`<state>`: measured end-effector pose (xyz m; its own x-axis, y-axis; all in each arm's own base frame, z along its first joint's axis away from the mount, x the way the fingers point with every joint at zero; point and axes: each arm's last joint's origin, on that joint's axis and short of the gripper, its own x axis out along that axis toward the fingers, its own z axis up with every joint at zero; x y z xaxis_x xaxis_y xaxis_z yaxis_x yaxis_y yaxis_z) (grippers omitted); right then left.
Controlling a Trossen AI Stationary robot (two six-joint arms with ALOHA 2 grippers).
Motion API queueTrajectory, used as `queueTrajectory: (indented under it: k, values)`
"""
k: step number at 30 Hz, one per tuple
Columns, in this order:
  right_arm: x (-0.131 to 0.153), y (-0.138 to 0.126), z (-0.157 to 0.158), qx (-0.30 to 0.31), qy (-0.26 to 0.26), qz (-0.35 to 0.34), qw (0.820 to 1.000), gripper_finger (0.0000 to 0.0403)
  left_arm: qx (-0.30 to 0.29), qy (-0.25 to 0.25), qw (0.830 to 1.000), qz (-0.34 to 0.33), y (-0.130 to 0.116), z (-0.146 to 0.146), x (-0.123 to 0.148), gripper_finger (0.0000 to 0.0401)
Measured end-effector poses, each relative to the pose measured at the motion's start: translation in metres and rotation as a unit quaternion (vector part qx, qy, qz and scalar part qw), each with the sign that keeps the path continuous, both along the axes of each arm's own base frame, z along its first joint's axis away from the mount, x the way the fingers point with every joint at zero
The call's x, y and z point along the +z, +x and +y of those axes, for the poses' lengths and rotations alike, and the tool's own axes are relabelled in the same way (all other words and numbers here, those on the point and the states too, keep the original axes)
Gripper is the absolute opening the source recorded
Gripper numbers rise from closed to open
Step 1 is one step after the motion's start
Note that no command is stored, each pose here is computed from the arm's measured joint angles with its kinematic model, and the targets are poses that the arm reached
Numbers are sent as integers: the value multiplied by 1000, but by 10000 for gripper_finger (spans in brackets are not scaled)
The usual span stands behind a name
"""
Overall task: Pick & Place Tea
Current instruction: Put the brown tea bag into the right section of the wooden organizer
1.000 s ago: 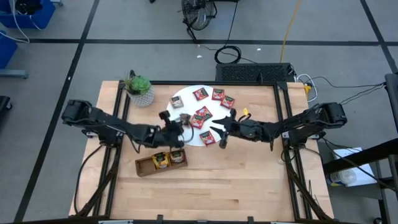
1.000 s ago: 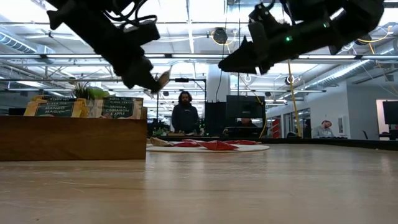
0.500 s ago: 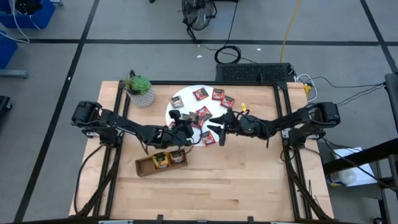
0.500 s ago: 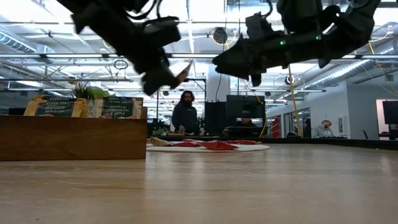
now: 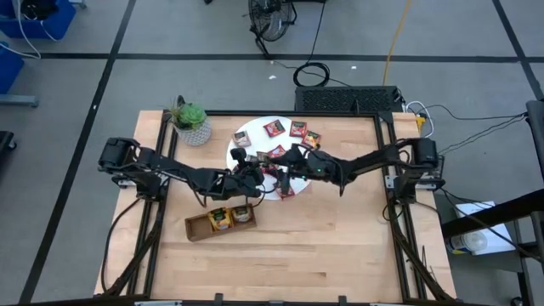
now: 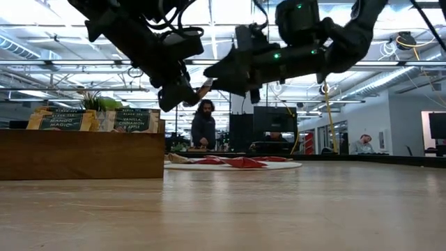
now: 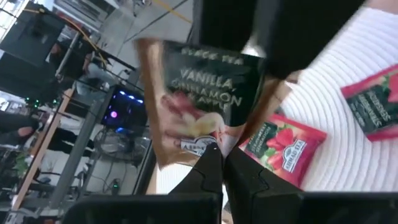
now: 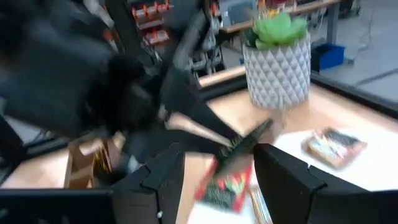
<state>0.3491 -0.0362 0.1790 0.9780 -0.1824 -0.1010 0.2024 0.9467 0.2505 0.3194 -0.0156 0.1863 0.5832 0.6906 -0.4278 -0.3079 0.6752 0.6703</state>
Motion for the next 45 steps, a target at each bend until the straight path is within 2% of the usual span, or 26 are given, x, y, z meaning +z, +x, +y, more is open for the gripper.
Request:
queueTrajectory:
  k: [8,13,15,18,19,25,30,33,36,39,43,45]
  values:
    - [-9,10,-12,13,27,6,1000,176,-2,2,1000,6,-2,-5,-1,7]
    - [-6,11,-12,12,23,1,1000,149,5,-3,1000,12,-3,-5,-3,4]
    - [-6,11,-12,13,10,0,1000,116,7,-4,1000,11,-4,-6,-3,6]
    - [-5,11,-9,20,-20,-1,1000,34,13,-15,1000,-5,-3,-7,-3,24]
    - [-5,11,-8,23,-35,1,999,18,11,-20,1000,-10,-3,-8,-3,32]
    - [2,9,3,10,-93,26,995,1,-1,-36,999,-20,-5,-19,-2,63]
    - [17,-4,16,-45,-166,105,980,1,-45,-61,996,-39,-16,-37,17,70]
    - [30,-14,26,-4,-181,132,975,1,-72,-94,991,-59,-27,-42,35,71]
    - [40,-25,36,85,-163,141,973,1,-123,-166,975,-84,-34,-40,53,71]
    - [48,-36,43,148,-123,152,969,0,-195,-256,943,-87,-35,-30,62,71]
    - [54,-40,48,173,-97,143,970,0,-237,-372,893,-92,-30,-14,61,71]
    - [53,-39,52,179,-97,143,969,0,-237,-399,881,-96,-25,-7,57,72]
